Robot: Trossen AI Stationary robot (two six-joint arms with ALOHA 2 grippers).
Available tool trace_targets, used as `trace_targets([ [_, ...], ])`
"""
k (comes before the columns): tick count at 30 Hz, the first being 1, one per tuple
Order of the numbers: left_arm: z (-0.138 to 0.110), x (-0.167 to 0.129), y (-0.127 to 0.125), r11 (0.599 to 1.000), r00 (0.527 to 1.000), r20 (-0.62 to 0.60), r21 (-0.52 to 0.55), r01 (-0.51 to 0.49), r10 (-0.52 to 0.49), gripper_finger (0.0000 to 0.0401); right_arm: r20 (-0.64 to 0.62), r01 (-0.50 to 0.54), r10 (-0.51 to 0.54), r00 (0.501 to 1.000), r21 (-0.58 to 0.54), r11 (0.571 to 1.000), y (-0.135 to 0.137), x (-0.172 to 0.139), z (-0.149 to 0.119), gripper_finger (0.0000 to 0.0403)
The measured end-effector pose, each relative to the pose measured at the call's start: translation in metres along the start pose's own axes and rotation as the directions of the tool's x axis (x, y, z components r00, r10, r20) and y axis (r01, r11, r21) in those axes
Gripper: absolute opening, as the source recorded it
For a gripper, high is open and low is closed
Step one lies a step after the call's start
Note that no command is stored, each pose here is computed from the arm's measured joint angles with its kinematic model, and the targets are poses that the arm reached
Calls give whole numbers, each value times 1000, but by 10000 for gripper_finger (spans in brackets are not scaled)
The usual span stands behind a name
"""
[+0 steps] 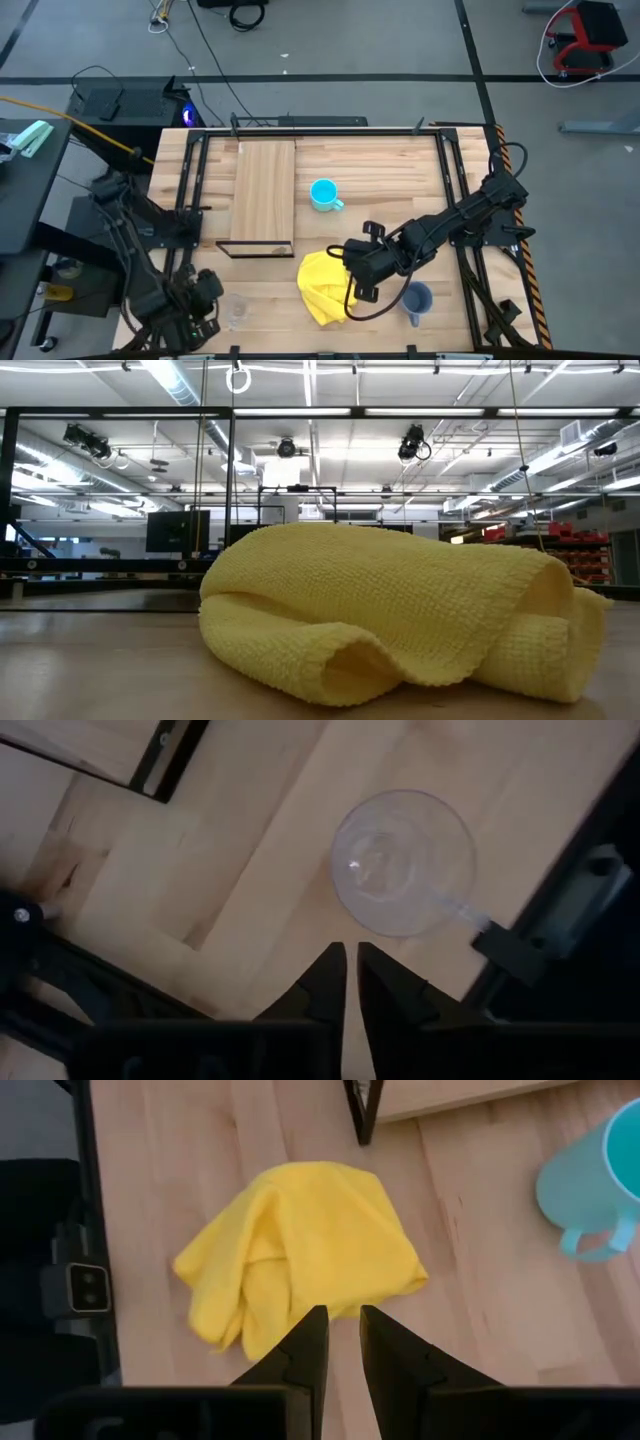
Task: Stack small to large cups/mugs on shelf
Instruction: Put the transparent mug on the shelf
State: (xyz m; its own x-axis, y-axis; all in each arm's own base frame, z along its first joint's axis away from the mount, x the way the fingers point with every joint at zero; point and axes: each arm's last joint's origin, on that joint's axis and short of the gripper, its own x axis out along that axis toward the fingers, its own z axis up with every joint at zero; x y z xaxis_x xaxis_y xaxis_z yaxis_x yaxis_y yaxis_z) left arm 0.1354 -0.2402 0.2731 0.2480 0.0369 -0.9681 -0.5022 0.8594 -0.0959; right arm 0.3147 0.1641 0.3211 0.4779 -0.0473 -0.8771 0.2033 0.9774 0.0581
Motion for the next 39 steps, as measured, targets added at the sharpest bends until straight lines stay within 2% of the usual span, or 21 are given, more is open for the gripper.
trace_targets([
  [7,2,24,-13,998,997,-46,-7,-62,62,77,6,-7,7,1000,-1,1000,2,1,0,70],
  [15,12,39,-19,994,994,-48,-22,-103,102,106,7,-10,10,1000,-3,1000,3,1,0,70],
  [23,19,50,-21,992,989,-76,-18,-129,127,107,11,-13,13,1000,-14,1000,5,1,-1,70],
  [33,17,80,-4,979,967,-170,-40,-201,192,102,24,-1,2,1000,-27,1000,7,0,-3,70],
  [39,19,78,-9,987,974,-167,-18,-158,152,86,25,-1,2,1000,-27,1000,7,0,-3,70],
])
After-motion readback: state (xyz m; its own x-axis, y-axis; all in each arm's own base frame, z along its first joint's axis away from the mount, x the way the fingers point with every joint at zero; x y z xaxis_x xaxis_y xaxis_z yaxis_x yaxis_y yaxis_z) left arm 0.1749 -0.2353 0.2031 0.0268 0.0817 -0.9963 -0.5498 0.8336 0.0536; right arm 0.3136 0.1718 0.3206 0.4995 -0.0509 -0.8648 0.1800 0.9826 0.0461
